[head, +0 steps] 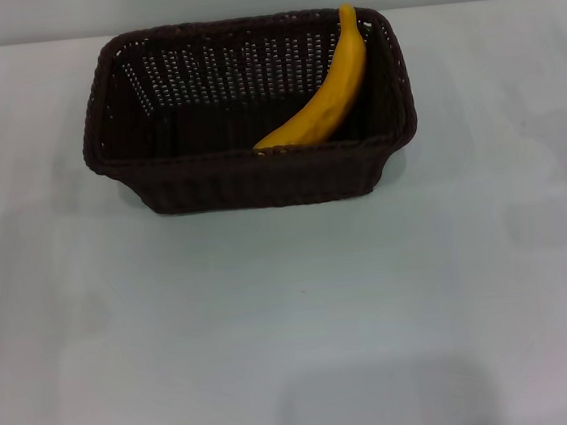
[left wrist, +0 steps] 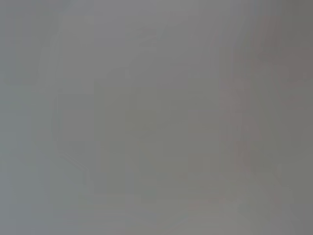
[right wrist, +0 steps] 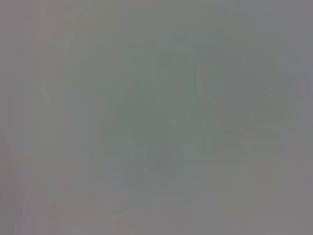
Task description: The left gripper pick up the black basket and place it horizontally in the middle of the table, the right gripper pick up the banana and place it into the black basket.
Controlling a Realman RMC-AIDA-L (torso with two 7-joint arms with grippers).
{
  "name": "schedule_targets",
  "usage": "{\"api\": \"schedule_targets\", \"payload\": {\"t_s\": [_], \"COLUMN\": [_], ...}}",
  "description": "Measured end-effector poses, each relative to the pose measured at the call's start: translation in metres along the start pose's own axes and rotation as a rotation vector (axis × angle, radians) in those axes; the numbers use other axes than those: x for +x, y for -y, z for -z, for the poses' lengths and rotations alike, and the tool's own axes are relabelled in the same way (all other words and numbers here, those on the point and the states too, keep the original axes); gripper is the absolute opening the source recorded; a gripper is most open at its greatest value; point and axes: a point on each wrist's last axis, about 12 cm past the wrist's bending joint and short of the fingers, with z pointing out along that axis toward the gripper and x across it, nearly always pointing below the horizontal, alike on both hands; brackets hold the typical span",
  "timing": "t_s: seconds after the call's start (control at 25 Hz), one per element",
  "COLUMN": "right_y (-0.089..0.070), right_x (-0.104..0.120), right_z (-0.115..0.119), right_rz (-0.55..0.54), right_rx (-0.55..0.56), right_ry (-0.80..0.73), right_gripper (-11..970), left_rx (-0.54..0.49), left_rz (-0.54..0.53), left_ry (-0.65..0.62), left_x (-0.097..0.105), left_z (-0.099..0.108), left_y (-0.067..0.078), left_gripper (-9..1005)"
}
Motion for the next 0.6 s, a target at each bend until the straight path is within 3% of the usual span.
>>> {"api": "schedule_targets", "payload": {"t_s": [0.24, 0.6], "right_y": [-0.002, 0.003], "right_x": [0.009, 0.011], "right_z": [0.010, 0.021], "right_rz": [-0.016, -0.013], "right_rx": [0.004, 0.017], "right_ry": [-0.032, -0.036], "right_gripper": [857, 853], "left_rx": [-0.066, -0.068], "left_rz": [0.068, 0.102], "left_ry": [0.022, -0.005], "left_x": [0.003, 0.010], "left_z": [0.008, 0.013], "left_y": [-0.003, 0.003], "left_gripper": [845, 845]}}
